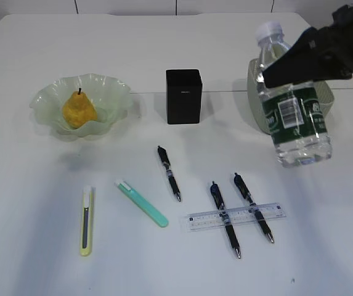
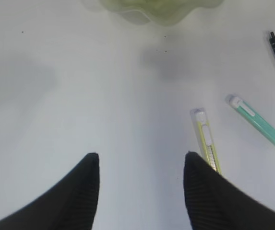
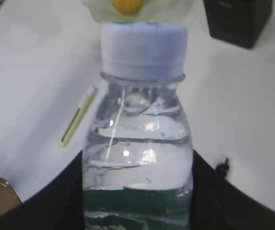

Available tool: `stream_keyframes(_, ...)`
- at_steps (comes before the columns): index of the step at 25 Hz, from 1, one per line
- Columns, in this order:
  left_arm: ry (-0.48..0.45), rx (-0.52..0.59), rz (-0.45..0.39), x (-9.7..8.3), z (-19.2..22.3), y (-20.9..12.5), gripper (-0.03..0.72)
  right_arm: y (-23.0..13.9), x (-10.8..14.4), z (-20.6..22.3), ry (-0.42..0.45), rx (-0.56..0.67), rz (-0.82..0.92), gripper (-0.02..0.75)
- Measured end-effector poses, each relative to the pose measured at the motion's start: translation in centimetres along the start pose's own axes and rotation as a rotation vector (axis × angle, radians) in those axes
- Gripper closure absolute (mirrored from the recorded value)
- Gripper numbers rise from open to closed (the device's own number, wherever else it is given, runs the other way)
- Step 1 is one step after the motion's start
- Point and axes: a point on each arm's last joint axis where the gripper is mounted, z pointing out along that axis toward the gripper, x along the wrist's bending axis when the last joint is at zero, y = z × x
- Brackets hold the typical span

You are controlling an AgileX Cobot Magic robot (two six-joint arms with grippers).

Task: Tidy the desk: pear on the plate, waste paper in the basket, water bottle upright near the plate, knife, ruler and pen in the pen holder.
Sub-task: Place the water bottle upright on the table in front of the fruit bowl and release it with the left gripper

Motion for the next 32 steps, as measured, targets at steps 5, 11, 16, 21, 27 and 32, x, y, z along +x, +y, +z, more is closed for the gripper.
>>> stream_keyframes(5, 0.0, 0.0, 0.0, 0.0, 0.0, 0.0, 0.295, 1.5, 1.1, -0.2, 0.107, -0.173, -0.167, 0.353)
stream_keyframes(11, 0.0, 0.0, 0.0, 0.0, 0.0, 0.0, 0.295, 2.9, 2.4, -0.7, 0.235, -0.37, -0.297, 0.353)
stream_keyframes(16, 0.0, 0.0, 0.0, 0.0, 0.0, 0.0, 0.295, 3.6, 4.3, 0.4, 0.327, -0.455, -0.455, 0.353)
stream_keyframes(21, 0.0, -0.002, 0.0, 0.0, 0.0, 0.0, 0.295, 4.2, 6.4, 1.6, 0.38, -0.554, -0.609, 0.353)
stream_keyframes(27, 0.0, -0.002, 0.0, 0.0, 0.0, 0.0, 0.295, 5.0, 6.9, 1.3, 0.404, -0.657, -0.57, 0.353)
stream_keyframes(32, 0.0, -0.006, 0.0, 0.0, 0.0, 0.1, 0.295, 5.0, 6.7, 1.6, 0.407, -0.657, -0.565, 0.353)
